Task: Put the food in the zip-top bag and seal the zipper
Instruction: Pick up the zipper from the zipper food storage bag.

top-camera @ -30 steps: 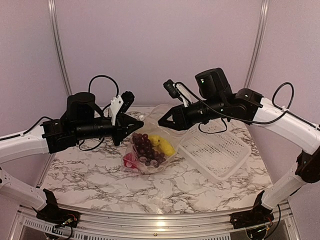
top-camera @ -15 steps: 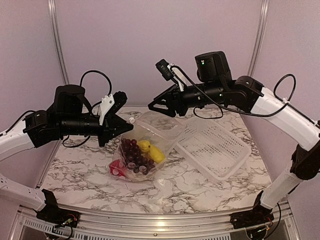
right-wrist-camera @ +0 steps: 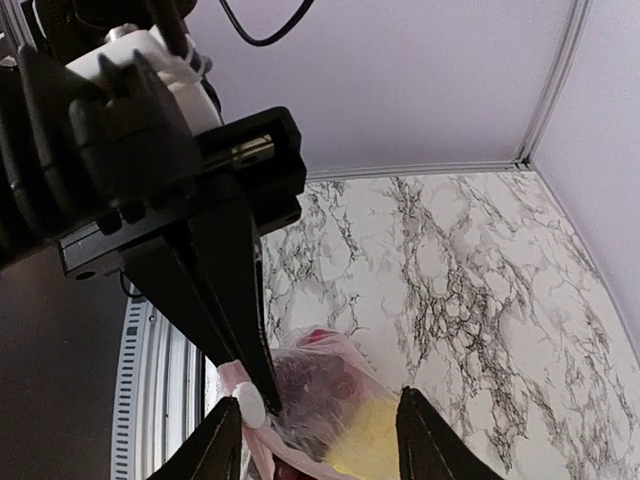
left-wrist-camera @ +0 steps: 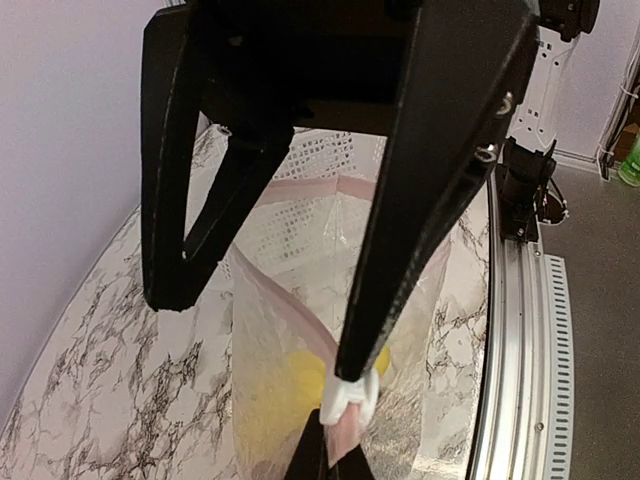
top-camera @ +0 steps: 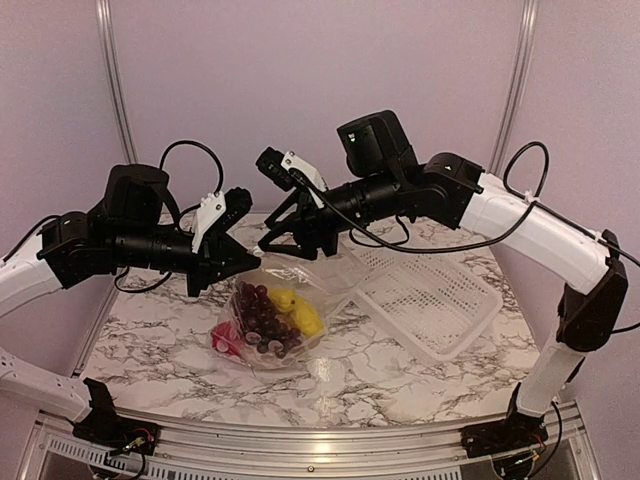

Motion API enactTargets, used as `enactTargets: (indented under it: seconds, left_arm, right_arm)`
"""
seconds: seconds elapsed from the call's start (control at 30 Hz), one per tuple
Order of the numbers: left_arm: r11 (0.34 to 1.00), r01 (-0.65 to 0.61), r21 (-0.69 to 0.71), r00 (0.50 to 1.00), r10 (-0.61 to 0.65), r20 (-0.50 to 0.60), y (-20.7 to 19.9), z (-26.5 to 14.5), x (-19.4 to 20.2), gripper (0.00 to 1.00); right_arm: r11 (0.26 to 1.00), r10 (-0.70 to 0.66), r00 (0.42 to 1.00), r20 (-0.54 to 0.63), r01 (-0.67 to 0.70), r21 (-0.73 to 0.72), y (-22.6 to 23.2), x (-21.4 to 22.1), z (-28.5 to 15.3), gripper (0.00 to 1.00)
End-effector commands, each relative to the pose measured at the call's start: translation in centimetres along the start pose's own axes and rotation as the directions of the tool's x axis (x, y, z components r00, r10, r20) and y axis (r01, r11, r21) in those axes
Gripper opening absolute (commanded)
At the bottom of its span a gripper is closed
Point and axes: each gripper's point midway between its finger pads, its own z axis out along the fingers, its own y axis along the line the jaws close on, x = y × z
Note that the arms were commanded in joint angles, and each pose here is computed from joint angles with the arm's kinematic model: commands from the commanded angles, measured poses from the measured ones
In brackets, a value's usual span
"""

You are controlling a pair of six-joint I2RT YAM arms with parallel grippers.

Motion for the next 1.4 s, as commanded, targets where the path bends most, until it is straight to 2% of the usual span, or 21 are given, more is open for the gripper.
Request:
enactTargets:
  seconds: [0.0, 0.2, 0.47, 0.63, 1.13, 1.2, 1.37]
  left_arm:
    - [1.000, -0.010, 0.005, 0.997, 0.009, 0.079, -0.1, -1.4, -2.7, 0.00]
    - [1.000, 0.016, 0.007, 0.995, -0.016, 0.098, 0.1, -1.7, -3.1, 0.00]
    - [0.999, 0.035, 0.011, 0.994, -0.036, 0.099, 0.3, -1.7, -2.9, 0.00]
    - [0.999, 0.036, 0.015, 0.994, -0.038, 0.107, 0.4, -1.5, -3.2, 0.00]
    - [0.998, 0.052, 0.032, 0.994, -0.055, 0.098, 0.7, -1.5, -3.1, 0.00]
    - [0.998, 0.056, 0.035, 0.994, -0.059, 0.091, 0.7, -1.3, -2.9, 0.00]
    - [0.998, 0.052, 0.035, 0.994, -0.055, 0.091, 0.7, -1.4, -3.0, 0.00]
  right_arm:
    - [0.995, -0.094, 0.995, -0.026, 0.093, -0.044, 1.6, -0.1, 0.6, 0.49]
    - [0.991, -0.104, 0.994, -0.026, 0.102, -0.091, 2.3, 0.3, 0.8, 0.43]
    - [0.983, -0.116, 0.993, -0.007, 0.114, -0.141, 3.3, -0.2, 0.2, 0.45]
    - [0.988, -0.106, 0.994, -0.033, 0.102, -0.114, 2.6, 0.5, 0.9, 0.45]
    - [0.990, -0.103, 0.994, -0.028, 0.099, -0.101, 2.0, 0.1, 1.6, 0.29]
    - [0.990, -0.107, 0.994, -0.019, 0.105, -0.096, 2.0, -0.4, 1.4, 0.29]
    - [0.989, -0.136, 0.991, 0.008, 0.136, -0.061, 1.8, -1.7, 0.4, 0.40]
